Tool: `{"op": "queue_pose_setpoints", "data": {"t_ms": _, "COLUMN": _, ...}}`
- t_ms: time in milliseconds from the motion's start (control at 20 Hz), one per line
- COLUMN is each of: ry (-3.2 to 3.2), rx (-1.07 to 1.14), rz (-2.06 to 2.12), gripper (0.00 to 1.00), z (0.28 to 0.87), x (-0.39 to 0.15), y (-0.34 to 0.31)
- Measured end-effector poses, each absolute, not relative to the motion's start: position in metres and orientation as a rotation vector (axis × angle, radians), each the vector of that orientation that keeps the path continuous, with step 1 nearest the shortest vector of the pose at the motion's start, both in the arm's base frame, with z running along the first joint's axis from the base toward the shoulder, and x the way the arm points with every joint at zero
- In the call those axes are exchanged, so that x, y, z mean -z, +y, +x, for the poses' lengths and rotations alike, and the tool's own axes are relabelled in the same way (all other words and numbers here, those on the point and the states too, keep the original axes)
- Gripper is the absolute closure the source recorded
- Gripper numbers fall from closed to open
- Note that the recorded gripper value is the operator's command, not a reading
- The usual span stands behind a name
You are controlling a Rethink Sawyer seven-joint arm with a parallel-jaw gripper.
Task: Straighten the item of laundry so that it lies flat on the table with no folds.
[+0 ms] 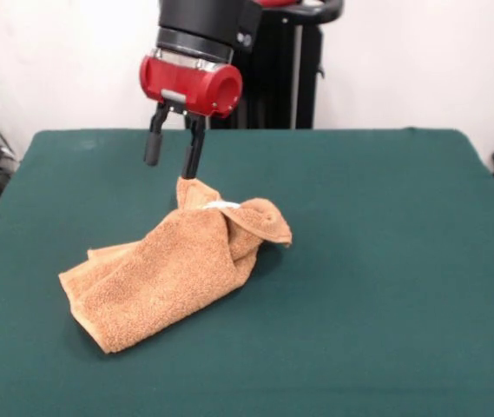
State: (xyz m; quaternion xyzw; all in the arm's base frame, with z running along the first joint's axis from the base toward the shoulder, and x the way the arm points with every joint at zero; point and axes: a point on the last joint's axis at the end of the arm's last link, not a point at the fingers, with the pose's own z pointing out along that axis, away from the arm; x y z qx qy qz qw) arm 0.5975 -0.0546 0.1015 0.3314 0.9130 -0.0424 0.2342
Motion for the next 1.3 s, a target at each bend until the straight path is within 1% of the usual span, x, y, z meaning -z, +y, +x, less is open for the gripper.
{"op": "queue_pose_setpoints", "data": {"t_ms": 400, "ry": 2.600, "rx": 0.211, "rz": 0.913, "gripper": 0.00, "z": 0.598, "x": -0.100, "y": -0.056}}
{"op": "queue_pose_setpoints", "data": {"t_ms": 650, "ry": 2.691, "rx": 0.270, "rz": 0.868, "gripper": 0.00, "z": 0.599, "x": -0.088, "y": -0.033}}
{"op": "queue_pose_setpoints", "data": {"t_ms": 900, "ry": 2.726, "rx": 0.255, "rz": 0.834, "gripper": 0.00, "z": 0.605, "x": -0.068, "y": -0.017}}
{"op": "queue_pose_setpoints", "data": {"t_ms": 1300, "ry": 2.762, "rx": 0.214, "rz": 0.854, "gripper": 0.00, "z": 0.602, "x": -0.035, "y": -0.015}}
